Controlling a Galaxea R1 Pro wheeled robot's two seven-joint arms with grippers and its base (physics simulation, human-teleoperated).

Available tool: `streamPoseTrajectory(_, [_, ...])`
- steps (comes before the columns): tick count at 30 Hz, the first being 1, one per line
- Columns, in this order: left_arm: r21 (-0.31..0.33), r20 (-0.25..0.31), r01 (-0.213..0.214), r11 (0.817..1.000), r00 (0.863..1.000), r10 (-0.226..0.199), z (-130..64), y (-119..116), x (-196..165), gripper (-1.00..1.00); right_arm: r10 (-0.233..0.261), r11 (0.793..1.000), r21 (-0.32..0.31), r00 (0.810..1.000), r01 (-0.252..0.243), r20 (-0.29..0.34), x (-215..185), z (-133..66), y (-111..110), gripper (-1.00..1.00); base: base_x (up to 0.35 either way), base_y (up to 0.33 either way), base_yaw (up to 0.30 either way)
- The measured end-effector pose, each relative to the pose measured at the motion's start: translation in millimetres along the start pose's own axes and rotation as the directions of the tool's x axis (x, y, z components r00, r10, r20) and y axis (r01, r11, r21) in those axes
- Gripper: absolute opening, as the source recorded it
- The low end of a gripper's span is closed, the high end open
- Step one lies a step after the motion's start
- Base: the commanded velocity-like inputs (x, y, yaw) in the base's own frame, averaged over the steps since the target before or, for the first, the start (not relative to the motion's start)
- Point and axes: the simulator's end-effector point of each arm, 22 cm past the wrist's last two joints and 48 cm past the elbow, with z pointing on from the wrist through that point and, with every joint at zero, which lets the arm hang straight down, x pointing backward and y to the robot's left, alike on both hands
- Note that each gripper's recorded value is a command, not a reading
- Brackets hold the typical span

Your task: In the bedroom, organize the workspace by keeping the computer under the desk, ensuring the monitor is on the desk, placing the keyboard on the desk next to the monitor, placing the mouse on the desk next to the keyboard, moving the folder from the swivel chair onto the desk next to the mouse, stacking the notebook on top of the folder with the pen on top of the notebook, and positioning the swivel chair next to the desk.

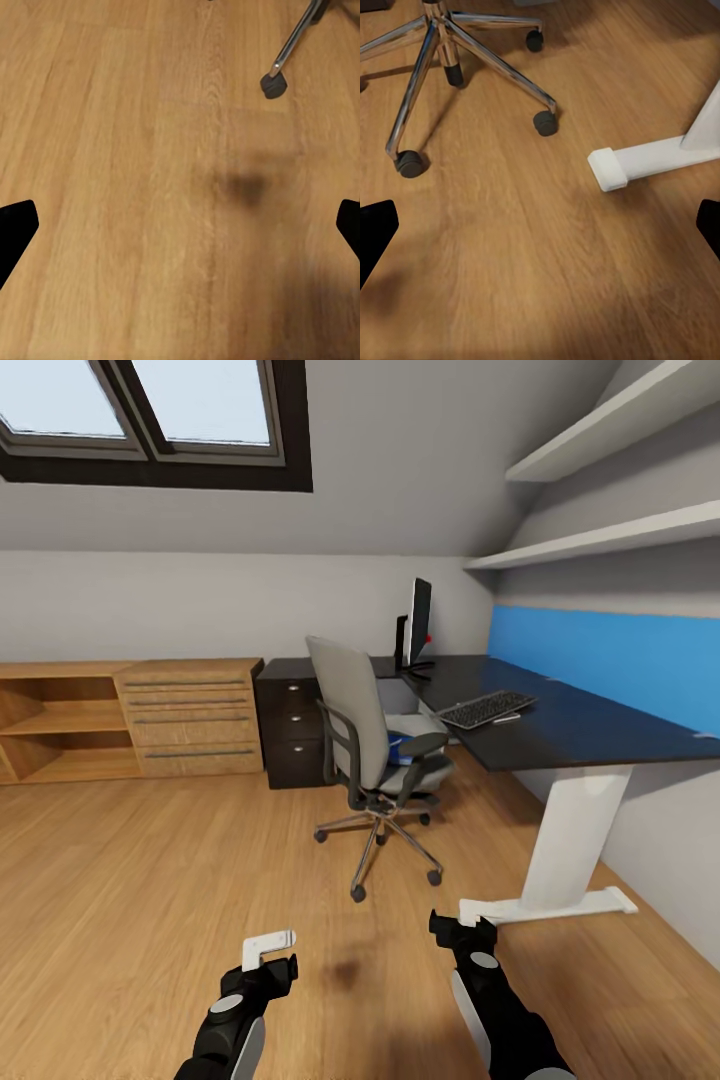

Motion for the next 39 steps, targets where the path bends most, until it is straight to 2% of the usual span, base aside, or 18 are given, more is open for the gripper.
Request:
streamPoseTrajectory(10, [0.000,-0.002,0.000,1.000,1.000,0.000,10.2,3,21,1.00,-0.001,1.000,0.001,1.000,0.001,0.001,22,6.4,-1,1.00,0.000,0.000,0.000])
streamPoseTrajectory(28, [0.000,0.006,0.003,1.000,1.000,-0.003,9.6,3,18,1.00,-0.007,1.000,0.000,1.000,0.007,0.004,23,6.3,-3,1.00,0.000,0.000,0.000])
streamPoseTrajectory(35, [0.009,0.076,0.019,1.000,0.997,-0.020,0.1,2,-14,1.00,-0.002,1.000,0.001,0.999,0.002,0.050,14,7.4,-5,1.00,0.000,0.000,0.000])
streamPoseTrajectory(39, [0.017,0.119,0.030,0.999,0.992,-0.032,-7.6,2,-33,1.00,-0.016,1.000,0.011,0.999,0.016,0.047,12,15.8,-12,1.00,0.000,0.000,0.000])
